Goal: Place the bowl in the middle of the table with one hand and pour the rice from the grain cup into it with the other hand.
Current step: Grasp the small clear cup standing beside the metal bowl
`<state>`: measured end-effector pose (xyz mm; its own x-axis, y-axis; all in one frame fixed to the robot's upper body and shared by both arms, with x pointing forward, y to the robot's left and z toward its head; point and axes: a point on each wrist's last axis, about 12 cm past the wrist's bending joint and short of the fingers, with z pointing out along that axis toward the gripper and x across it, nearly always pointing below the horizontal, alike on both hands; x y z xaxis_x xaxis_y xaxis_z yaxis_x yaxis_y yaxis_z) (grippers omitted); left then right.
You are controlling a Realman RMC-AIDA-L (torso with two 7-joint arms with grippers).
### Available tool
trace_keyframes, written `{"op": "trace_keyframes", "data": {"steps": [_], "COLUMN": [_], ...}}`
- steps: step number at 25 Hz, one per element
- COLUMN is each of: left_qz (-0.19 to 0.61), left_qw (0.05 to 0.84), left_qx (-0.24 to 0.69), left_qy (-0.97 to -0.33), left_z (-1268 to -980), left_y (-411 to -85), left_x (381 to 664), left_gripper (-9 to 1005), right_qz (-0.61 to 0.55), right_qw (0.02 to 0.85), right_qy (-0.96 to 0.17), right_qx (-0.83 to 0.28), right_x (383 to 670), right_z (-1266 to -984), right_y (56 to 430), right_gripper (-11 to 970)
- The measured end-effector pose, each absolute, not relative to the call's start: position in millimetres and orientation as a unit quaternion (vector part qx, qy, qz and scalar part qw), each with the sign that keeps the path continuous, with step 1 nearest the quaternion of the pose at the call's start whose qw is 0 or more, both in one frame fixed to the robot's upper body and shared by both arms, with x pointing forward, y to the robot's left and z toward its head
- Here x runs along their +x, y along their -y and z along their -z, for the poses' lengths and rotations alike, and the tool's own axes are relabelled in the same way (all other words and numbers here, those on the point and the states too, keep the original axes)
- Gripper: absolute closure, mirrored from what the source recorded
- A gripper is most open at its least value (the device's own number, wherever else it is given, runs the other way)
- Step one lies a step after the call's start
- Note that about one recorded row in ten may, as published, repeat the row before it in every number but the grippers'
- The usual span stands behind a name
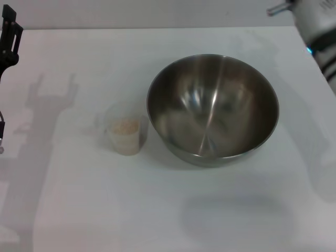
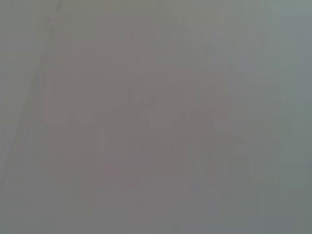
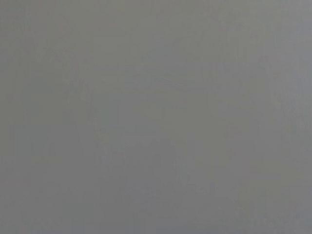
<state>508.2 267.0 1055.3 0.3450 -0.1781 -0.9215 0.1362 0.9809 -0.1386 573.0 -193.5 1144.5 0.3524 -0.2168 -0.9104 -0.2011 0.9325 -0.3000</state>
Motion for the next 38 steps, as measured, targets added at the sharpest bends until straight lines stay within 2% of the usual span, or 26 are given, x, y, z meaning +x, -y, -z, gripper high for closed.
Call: {"op": "trace_keyframes", "data": {"steps": [4, 10, 17, 27, 38], "left_qz": [0.107, 0.129, 0.13, 0.11, 0.126], "left_qw": [0.819, 0.805, 0.778, 0.731, 0.688], "left_qx": [0.0, 0.036, 0.068, 0.133, 0.154], "left_qy": [-0.564, -0.578, -0.61, -0.66, -0.698], "left_z": [-1052.4, -1043.0, -1024.3, -998.2, -984.8], "left_y": [-262.8, -254.3, -256.1, -252.6, -240.3], "left_x": [501.1, 486.0, 460.5, 424.6, 421.9], "left_gripper": [241, 241, 241, 241, 260], "right_qz": [-0.026, -0.042, -0.031, -0.018, -0.01], "right_qw": [0.844, 0.858, 0.85, 0.848, 0.849], "right_qy": [-0.523, -0.505, -0.523, -0.527, -0.526], "right_qx": [-0.112, -0.078, -0.047, -0.042, -0.046], "right_x": [553.6, 537.2, 530.8, 535.8, 543.7], "right_z": [-1129.6, -1104.3, -1089.7, -1089.7, -1093.2], "right_y": [220.7, 254.2, 280.8, 295.0, 299.8], "right_gripper": [526, 526, 526, 525, 525]}}
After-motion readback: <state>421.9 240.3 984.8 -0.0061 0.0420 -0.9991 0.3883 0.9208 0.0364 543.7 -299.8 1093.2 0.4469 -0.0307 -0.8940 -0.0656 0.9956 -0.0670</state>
